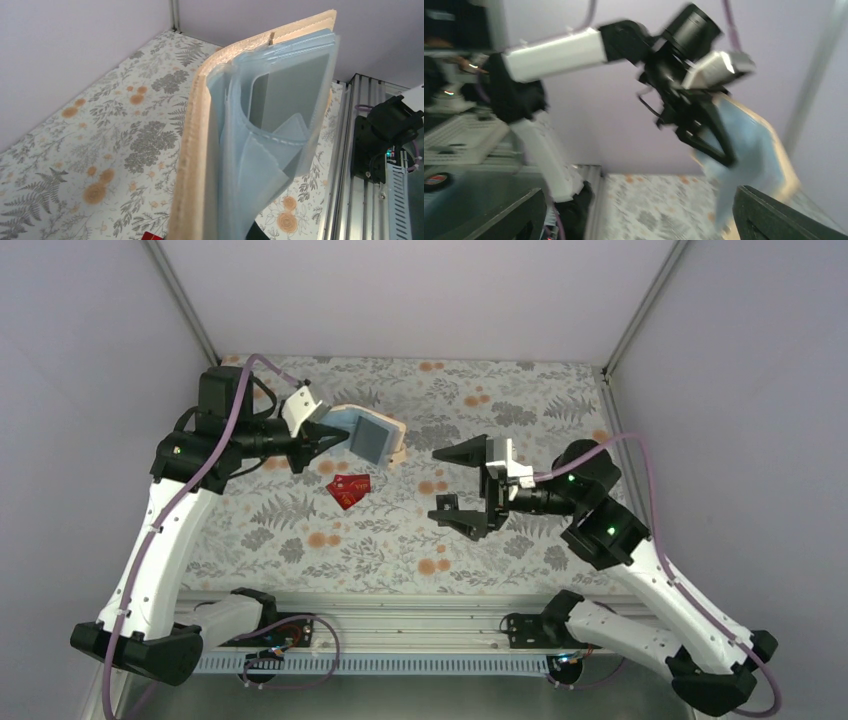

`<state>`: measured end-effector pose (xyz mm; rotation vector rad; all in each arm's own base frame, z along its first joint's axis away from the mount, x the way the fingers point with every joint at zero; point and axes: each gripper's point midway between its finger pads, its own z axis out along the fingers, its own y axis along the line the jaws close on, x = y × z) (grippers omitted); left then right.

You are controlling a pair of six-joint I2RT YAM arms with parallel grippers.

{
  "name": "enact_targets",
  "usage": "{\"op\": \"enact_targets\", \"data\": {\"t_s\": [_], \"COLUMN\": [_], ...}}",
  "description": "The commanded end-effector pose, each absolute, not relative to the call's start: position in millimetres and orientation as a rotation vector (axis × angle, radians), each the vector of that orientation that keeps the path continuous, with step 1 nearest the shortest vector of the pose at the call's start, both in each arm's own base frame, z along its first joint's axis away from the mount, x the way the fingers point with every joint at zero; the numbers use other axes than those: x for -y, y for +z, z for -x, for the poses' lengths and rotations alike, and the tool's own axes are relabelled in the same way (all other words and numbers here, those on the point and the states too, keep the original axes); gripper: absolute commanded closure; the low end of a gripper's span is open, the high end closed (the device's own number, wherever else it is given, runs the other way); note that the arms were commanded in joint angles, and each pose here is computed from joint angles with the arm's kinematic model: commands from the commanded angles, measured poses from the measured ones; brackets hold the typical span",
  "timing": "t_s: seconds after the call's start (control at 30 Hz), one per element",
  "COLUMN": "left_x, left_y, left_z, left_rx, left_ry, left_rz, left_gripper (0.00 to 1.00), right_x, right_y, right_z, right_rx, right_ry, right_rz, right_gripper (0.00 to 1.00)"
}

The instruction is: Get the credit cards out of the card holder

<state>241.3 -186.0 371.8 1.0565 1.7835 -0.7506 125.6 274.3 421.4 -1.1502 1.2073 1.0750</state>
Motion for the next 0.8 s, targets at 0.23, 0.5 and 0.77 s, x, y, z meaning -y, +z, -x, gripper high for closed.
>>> {"op": "enact_targets", "data": {"t_s": [0.23, 0.5, 0.77], "left_x": [182.1, 184.8, 184.8], "left_y": [380.8, 382.7, 381.4], "left_z": [-245.7, -241.2, -243.6], "left_rx": [-1.766, -1.751, -1.758], "left_ry": [-0.731, -0.759, -0.756], "left_rz": [-1.016, -1.032, -1.027], "left_gripper": [0.98, 0.98, 0.98], "right_x": [-325.0, -333.0, -338.9], "right_y": [422.1, 410.2, 415.6], "right_z": [-154.4, -173.2, -158.3], "right_rx": [-1.283, -1.358, -1.286], "right_ry": [1.251, 1.218, 1.288], "right_rz": [1.089, 1.039, 1.131], "right_gripper": [0.16, 0.18, 0.22]}}
